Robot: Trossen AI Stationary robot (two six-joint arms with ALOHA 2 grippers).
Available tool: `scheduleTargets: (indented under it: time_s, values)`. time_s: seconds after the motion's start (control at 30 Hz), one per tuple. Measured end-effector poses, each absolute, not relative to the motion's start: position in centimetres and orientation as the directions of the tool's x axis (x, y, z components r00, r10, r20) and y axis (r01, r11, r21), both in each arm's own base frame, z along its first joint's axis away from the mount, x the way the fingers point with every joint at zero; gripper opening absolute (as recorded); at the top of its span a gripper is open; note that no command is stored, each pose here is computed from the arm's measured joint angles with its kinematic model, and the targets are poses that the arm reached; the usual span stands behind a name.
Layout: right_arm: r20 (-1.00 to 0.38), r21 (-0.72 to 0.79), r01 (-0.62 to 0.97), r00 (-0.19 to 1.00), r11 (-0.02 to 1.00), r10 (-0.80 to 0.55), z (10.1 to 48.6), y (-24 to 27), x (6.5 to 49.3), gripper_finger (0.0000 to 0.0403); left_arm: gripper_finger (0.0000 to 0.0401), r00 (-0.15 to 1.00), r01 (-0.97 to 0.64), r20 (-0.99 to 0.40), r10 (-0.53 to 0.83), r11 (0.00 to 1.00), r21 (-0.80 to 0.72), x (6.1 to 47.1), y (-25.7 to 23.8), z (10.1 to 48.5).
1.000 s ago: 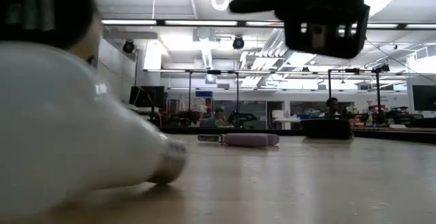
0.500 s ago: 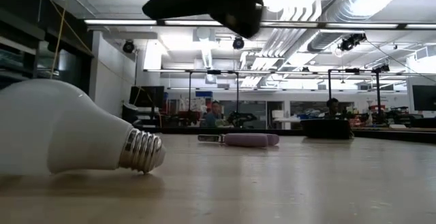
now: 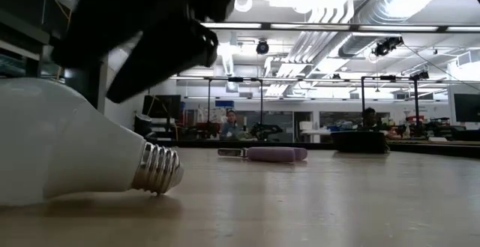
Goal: Screw lightbulb
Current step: Insert the light bulb into the lamp socket
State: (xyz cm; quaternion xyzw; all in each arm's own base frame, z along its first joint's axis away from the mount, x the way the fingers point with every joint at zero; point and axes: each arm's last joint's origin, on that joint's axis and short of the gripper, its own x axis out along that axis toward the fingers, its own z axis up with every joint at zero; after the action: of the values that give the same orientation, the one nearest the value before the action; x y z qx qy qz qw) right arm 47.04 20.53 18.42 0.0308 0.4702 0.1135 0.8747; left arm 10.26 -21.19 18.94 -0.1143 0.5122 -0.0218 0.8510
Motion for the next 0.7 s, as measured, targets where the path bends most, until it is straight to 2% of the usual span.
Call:
scheduleTargets:
  time_s: [0.17, 0.3, 0.7]
  values:
    - [-0.812, 0.157, -0.238, 0.521, 0.958, 0.263, 18.8, 22.5, 46.5, 0.0254, 0.0111, 0.469, -0.064, -0.87, -0.154, 0.976, -0.207, 10.3, -21.2, 19.0]
    - [-0.83, 0.054, -0.294, 0.518, 0.954, 0.207, 18.6, 23.9, 45.6, 0.0254, 0.0111, 0.469, -0.052, -0.87, -0.153, 0.978, -0.2, 10.3, -21.2, 19.0]
    - [-0.879, -0.026, -0.391, 0.446, 0.92, 0.165, 14.4, 24.8, 45.3, 0.0254, 0.0111, 0.463, -0.046, -0.872, -0.158, 0.978, -0.202, 10.2, -21.2, 19.0]
